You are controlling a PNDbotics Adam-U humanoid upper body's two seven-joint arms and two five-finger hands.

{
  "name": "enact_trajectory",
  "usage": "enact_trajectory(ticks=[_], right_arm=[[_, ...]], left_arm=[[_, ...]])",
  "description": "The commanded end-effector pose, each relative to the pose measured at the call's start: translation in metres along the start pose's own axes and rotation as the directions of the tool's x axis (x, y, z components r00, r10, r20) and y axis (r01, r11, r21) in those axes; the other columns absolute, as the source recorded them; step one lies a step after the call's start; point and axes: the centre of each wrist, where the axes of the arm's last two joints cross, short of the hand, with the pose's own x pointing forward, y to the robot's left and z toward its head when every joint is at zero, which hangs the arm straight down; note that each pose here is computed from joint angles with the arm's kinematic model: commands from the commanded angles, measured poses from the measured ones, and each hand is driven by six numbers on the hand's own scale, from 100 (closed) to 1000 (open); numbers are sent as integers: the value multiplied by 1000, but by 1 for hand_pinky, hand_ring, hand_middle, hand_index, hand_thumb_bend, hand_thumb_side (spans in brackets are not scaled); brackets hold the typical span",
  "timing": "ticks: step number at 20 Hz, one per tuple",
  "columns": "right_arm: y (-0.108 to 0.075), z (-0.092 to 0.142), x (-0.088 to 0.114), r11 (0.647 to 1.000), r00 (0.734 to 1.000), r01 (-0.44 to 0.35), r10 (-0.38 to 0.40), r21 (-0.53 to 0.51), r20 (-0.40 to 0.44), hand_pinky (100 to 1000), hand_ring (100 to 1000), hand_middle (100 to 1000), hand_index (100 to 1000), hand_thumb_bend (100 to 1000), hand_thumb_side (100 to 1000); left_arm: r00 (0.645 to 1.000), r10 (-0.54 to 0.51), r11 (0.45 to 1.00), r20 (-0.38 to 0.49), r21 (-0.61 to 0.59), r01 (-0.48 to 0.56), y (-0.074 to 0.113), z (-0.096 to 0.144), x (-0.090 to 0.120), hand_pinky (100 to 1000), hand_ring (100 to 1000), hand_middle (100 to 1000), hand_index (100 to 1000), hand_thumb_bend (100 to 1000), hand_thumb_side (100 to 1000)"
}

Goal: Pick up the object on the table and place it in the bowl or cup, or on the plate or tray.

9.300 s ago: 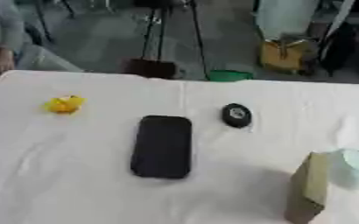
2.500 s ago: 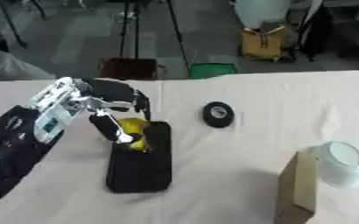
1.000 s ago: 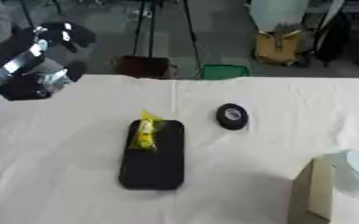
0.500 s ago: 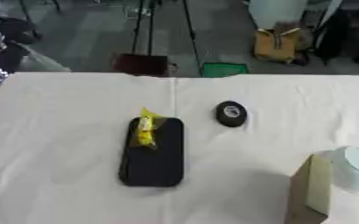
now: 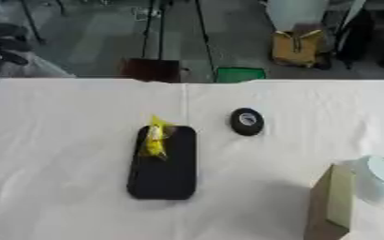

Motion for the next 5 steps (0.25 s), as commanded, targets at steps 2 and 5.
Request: enact_trajectory(ticks=[2,5], right_arm=[[-7,-8,9,1000,999,-22,22,10,42,583,562,776,858,605,499],[-6,-7,9,1000,999,-20,20,10,39,583,562,776,858,605,498]], left_arm=[[998,41,998,46,53,-44,4,-3,7,672,752,797,872,310,933],[995,86,992,57,84,-91,1,-1,7,672,752,796,872,311,931]])
